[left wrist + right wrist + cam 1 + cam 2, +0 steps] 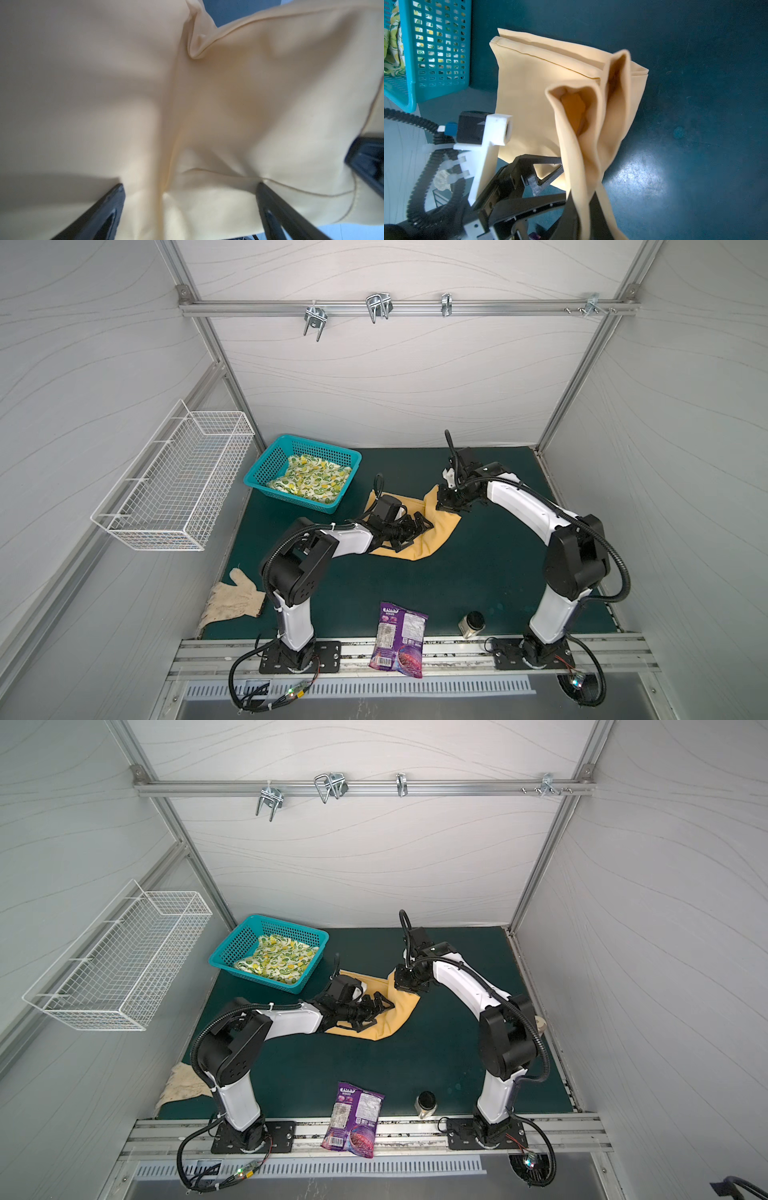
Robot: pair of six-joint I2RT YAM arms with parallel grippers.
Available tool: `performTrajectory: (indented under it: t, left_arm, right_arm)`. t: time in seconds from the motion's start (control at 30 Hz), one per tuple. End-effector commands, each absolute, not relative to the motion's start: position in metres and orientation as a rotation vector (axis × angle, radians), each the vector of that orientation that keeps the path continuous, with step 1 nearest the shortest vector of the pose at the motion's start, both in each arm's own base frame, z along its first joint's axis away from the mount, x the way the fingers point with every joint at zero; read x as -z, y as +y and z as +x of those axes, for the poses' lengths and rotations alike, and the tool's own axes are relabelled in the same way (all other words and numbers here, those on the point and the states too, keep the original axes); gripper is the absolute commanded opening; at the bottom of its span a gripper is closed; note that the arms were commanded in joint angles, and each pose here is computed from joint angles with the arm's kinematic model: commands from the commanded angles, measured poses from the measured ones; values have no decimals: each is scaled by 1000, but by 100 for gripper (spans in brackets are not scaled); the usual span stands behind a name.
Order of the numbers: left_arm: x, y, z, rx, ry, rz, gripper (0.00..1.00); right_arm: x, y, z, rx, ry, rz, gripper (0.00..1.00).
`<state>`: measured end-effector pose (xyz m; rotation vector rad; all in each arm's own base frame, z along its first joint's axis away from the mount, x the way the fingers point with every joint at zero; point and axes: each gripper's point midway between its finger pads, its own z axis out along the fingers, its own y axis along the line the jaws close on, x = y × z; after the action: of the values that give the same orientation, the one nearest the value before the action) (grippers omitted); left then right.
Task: Fold and stack the skirts
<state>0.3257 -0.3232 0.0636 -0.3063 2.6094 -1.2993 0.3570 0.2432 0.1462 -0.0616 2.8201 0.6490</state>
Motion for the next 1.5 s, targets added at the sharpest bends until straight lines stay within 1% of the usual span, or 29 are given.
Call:
performTrajectory:
  t: [0.0, 0.23, 0.43, 0.7, 0.83, 0.93, 1.07, 1.2, 1.33, 1.47]
  left_arm:
    - [-98, -335, 326, 1421, 2508, -263, 99]
    - [-104, -353, 309, 1489, 2495, -222, 99]
    - [-95, -374, 299, 1536, 2495, -207, 99]
    - [-72, -388, 304, 1586, 2498, -236, 99]
    - [-77, -388, 307, 1571, 2486, -214, 99]
    - [-84, -387, 308, 1539, 2495, -183, 99]
    - [-102, -386, 310, 1554, 2466, -152, 99]
    - [-127, -372, 312, 1547, 2429, -138, 99]
    - [-151, -344, 314, 1507, 2413, -148, 99]
    - [-160, -305, 317, 1349, 2448, -158, 99]
  right_arm:
    - [-141, 229, 363, -632, 2830, -10, 7]
    - [-151, 213, 377, -652, 2804, 49, 8]
    - [-151, 211, 383, -669, 2805, 60, 8]
    - [-148, 228, 377, -817, 2812, 85, 8]
    - [-143, 239, 371, -908, 2826, 93, 9]
    - [-141, 253, 365, -1024, 2827, 117, 9]
    - [-136, 261, 362, -1014, 2833, 102, 9]
    - [-129, 262, 363, -1027, 2835, 131, 9]
    - [-126, 258, 367, -1017, 2823, 159, 9]
    - [-125, 254, 370, -1012, 2820, 172, 9]
